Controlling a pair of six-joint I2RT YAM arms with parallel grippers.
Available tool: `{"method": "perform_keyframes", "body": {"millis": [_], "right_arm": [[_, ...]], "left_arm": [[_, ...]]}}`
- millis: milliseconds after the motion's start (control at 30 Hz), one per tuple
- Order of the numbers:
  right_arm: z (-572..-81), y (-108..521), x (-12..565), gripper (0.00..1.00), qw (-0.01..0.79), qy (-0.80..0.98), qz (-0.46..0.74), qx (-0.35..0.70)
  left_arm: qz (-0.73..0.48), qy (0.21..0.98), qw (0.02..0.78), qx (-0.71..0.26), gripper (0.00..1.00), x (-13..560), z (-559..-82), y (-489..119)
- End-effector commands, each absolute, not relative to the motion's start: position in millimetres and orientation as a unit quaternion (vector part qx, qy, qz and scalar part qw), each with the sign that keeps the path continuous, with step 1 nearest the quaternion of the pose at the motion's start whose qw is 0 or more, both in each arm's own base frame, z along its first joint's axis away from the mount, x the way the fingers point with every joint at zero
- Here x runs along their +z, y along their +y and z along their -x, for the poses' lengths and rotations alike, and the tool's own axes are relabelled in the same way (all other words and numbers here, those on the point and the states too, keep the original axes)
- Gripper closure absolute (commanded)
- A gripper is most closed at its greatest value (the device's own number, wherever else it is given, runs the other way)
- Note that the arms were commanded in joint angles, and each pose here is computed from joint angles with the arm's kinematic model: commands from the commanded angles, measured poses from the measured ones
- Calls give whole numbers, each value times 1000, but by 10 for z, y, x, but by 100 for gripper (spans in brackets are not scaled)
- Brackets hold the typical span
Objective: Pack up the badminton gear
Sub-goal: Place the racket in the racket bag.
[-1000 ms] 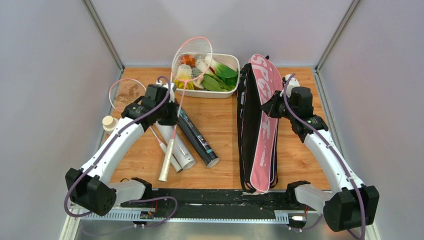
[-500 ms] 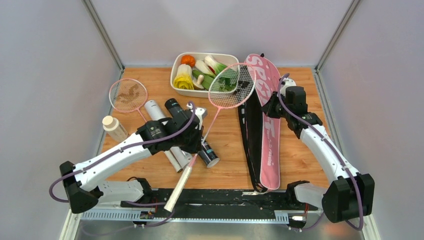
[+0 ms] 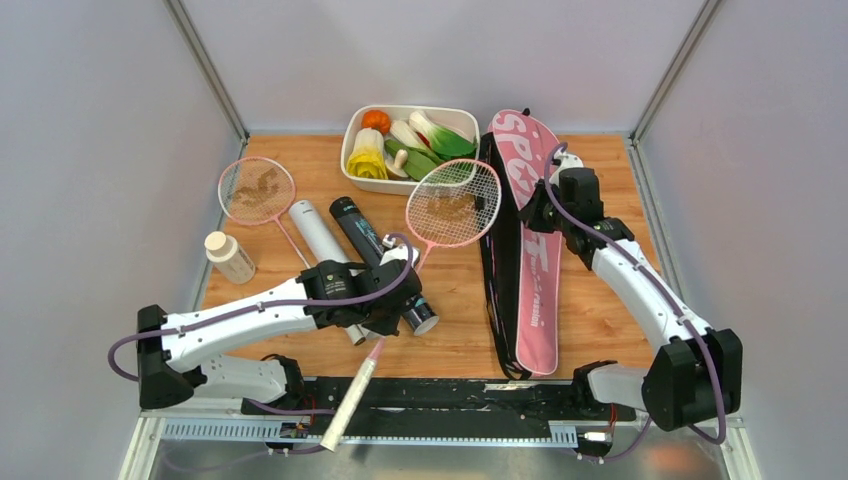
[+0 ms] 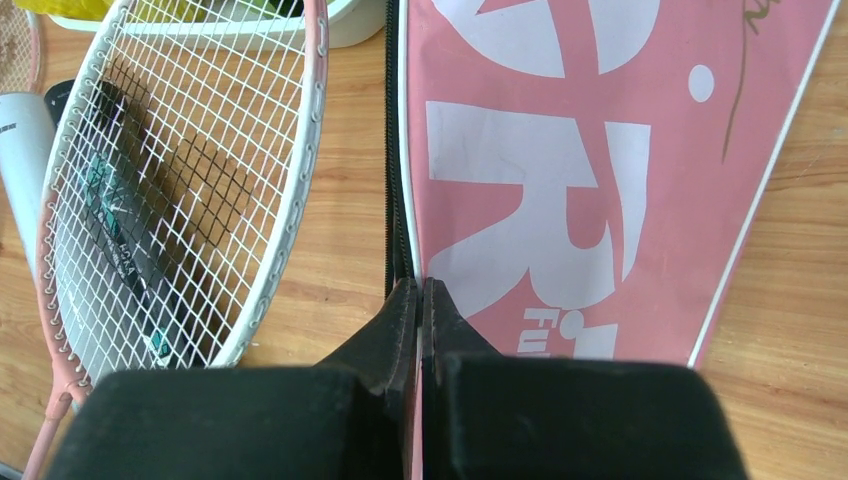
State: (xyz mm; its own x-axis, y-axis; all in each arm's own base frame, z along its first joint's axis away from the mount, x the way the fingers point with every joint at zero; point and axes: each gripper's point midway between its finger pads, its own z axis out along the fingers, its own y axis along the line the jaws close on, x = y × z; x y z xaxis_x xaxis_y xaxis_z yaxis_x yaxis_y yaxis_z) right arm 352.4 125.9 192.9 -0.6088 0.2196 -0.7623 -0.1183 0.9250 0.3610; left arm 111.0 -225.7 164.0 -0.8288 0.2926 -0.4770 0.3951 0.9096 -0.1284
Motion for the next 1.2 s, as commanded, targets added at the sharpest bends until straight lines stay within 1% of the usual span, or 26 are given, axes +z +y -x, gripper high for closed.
{"method": "perform_keyframes", "body": {"millis": [0, 267, 700, 900, 1000, 1167], "right_arm": [[-3704, 1356, 2221, 100, 477, 853, -38, 207], [-3717, 1519, 2346, 100, 483, 846, -35, 224], [-3563, 1750, 2275, 100, 466, 842, -25, 271], [-3487, 1850, 2128, 100, 449, 839, -26, 305], [-3454, 1905, 2098, 100, 442, 837, -28, 322], [-3399, 1932, 2064, 100, 434, 834, -40, 339]], "left_arm": [[-178, 947, 250, -92, 100, 1680, -1171, -2267], [-193, 946, 252, -72, 100, 1688, -1226, -2389], [-216, 938, 268, -44, 100, 1722, -1477, -2792], [-209, 923, 308, -100, 100, 1859, -1656, -3252], [-204, 920, 315, -115, 100, 1844, -1744, -3465], [-163, 916, 325, -172, 100, 1880, -1947, -3834]]}}
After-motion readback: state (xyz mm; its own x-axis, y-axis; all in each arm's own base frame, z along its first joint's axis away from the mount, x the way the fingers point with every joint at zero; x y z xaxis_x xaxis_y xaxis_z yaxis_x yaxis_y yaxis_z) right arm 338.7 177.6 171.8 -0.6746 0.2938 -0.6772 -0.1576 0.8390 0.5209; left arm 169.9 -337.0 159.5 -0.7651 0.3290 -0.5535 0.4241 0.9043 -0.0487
